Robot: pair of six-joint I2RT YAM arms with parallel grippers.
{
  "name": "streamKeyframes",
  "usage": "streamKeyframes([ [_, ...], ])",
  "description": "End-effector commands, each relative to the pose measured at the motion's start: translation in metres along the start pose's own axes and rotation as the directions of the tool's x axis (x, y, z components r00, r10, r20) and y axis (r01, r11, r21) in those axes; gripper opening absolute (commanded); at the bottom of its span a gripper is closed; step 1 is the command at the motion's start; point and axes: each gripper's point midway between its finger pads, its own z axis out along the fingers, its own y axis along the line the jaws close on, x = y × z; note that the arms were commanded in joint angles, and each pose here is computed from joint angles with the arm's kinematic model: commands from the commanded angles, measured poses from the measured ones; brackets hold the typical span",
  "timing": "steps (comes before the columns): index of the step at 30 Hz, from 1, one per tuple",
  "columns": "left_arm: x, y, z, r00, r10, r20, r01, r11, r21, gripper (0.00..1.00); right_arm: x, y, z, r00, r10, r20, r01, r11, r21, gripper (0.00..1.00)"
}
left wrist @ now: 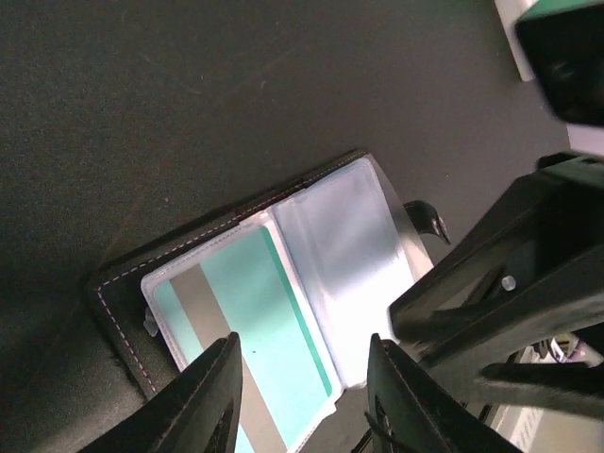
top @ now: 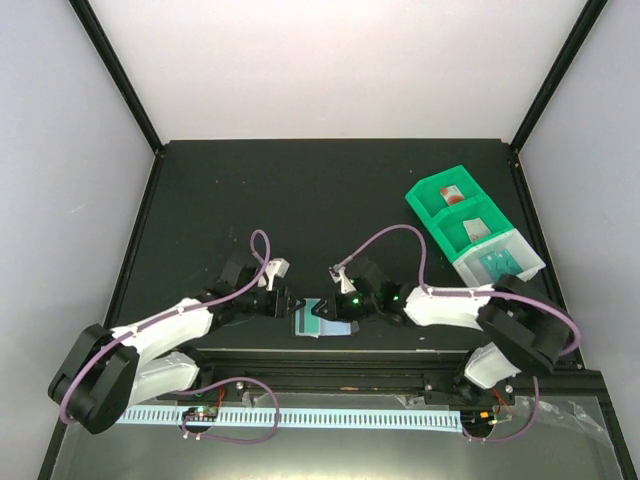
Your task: Take the credit cards out of the card holder
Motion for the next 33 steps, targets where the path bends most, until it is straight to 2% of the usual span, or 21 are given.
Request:
streamKeyframes([
  [1,0.003,0.000,-0.001,1.000,-0.025,0.000,0.025,1.000,0.016,0.37,0.001,0.016,0.022,0.999,-0.017,-0.046,0.014,0.998,-0.060,0.26],
  [4,0.008,0.001,0.001,0.999,-0.039,-0.012,0.039,0.999,0.028,0.32,0.005,-0.004,0.035,0.995,-0.025,-0.093,0.028,0.999,0.031,0.25],
  [6,0.011,0.000,0.002,0.999,-0.046,-0.020,0.047,0.998,0.047,0.30,0.001,-0.022,0.037,0.996,-0.042,-0.079,0.052,0.991,0.126,0.24],
  [12,0.016,0.011,0.005,0.997,-0.075,-0.011,0.075,0.997,0.017,0.22,0.005,-0.051,0.033,0.997,-0.039,-0.068,0.052,0.977,0.205,0.23],
  [19,0.021,0.010,0.014,0.993,-0.108,-0.037,0.111,0.992,0.061,0.10,0.002,-0.057,0.031,0.998,-0.052,-0.044,0.061,0.977,0.206,0.23],
  [23,0.025,0.017,0.020,0.991,-0.123,-0.054,0.126,0.991,0.041,0.02,0.005,-0.062,0.034,0.999,-0.024,-0.045,0.032,0.983,0.183,0.18],
  [33,0.035,0.032,0.021,0.990,-0.131,-0.060,0.130,0.991,-0.026,0.01,0.004,-0.056,0.036,0.999,0.016,-0.031,-0.012,0.993,0.119,0.19],
])
